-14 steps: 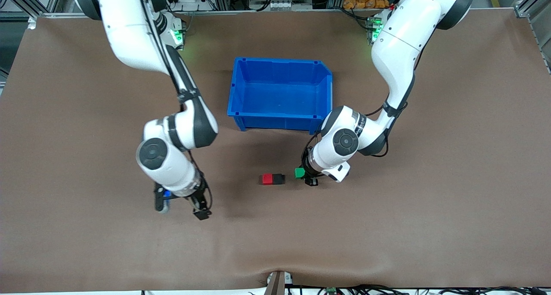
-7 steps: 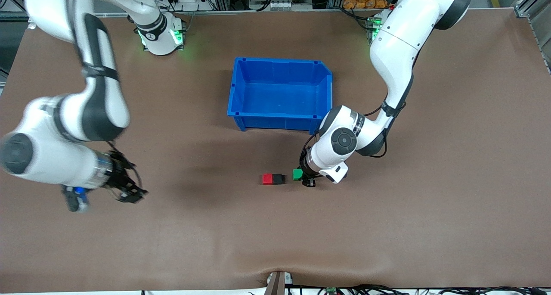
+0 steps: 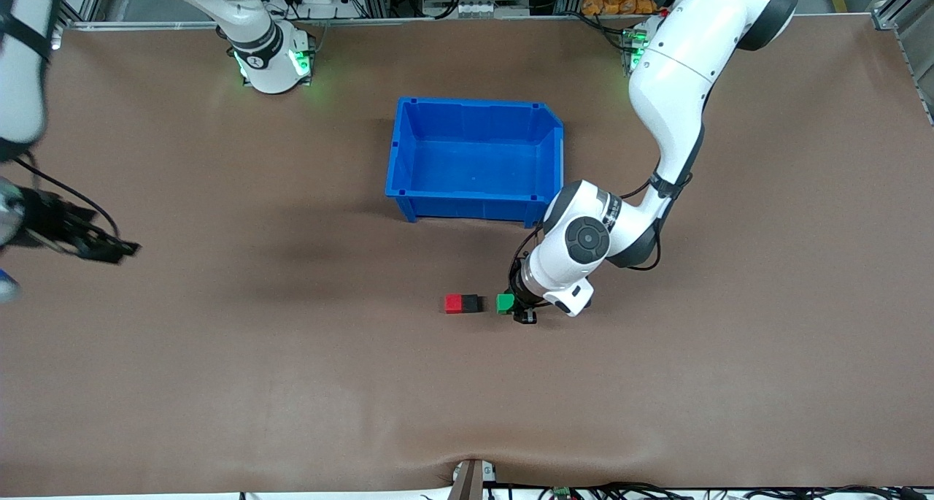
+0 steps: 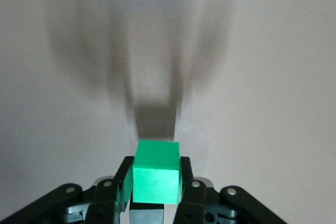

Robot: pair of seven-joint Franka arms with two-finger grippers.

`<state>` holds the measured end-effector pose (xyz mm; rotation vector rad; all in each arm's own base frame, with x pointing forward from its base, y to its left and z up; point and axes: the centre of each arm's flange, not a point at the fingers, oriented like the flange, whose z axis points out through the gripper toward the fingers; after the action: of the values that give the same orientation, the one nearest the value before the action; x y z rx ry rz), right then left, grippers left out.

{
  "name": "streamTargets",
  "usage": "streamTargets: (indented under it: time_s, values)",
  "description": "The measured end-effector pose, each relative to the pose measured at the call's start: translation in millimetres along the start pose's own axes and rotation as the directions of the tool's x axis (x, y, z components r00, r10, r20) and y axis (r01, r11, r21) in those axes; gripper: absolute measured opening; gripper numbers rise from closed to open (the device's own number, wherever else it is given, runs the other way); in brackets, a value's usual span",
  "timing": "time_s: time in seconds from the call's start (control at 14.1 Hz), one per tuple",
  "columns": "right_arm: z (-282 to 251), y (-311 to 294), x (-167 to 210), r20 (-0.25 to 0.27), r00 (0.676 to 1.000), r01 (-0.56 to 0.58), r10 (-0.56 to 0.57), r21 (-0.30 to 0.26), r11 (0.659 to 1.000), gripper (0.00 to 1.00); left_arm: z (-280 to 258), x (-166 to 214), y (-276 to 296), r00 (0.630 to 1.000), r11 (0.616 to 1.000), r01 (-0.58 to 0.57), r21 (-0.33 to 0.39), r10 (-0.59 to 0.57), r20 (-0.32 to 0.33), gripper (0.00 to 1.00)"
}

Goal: Attach green and red cubes to black cube
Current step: 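Release the red cube and withdraw the right gripper while the left gripper lowers green, then press the green cube against the black cube with the left gripper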

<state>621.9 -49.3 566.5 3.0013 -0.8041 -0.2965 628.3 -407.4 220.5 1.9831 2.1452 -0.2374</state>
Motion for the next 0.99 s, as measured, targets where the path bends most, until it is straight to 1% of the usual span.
streamTargets:
  time_s: [0.14,0.35,0.5,0.71,0.78,0.92,0.99]
  values:
    - [-26.1,27.0,-23.5,-0.03,0.991,0.128,-0.129,-0.014,0.992,1.0,7.7,-5.1,-3.1,1.0,1.0,-0.01,0.002,0.01,-0.004,0.39]
    - [-43.1,69.3,-63.1,-0.06,0.945,0.321,-0.322,-0.023,0.947,1.0,22.5,-12.6,-8.3,1.0,1.0,-0.018,0.002,0.018,-0.017,0.39]
    - [-40.1,92.1,-82.6,-0.067,0.927,0.37,-0.37,-0.007,0.929,1.0,27.2,-16.2,-8.2,1.0,1.0,-0.018,-0.003,0.017,-0.013,0.39]
    - [-27.5,109.5,-91.7,-0.126,0.912,0.395,-0.391,0.01,0.919,1.0,31.0,-20.9,-9.6,1.0,1.0,-0.011,-0.02,0.01,-0.001,0.39]
    - [-25.3,116.1,-89.9,-0.142,0.895,0.428,-0.423,0.006,0.904,1.0,31.2,-22.2,-10.4,1.0,1.0,-0.011,-0.021,0.011,0.001,0.39]
    - [-30.1,131.2,-82.0,-0.171,0.839,0.522,-0.517,-0.017,0.853,1.0,31.5,-23.1,-11.2,1.0,1.0,-0.01,-0.022,0.01,0.001,0.39]
    - [-34.4,138.8,-78.1,-0.177,0.825,0.541,-0.536,-0.025,0.841,1.0,31.6,-23.1,-11.2,1.0,1.0,-0.009,-0.022,0.009,0.001,0.39]
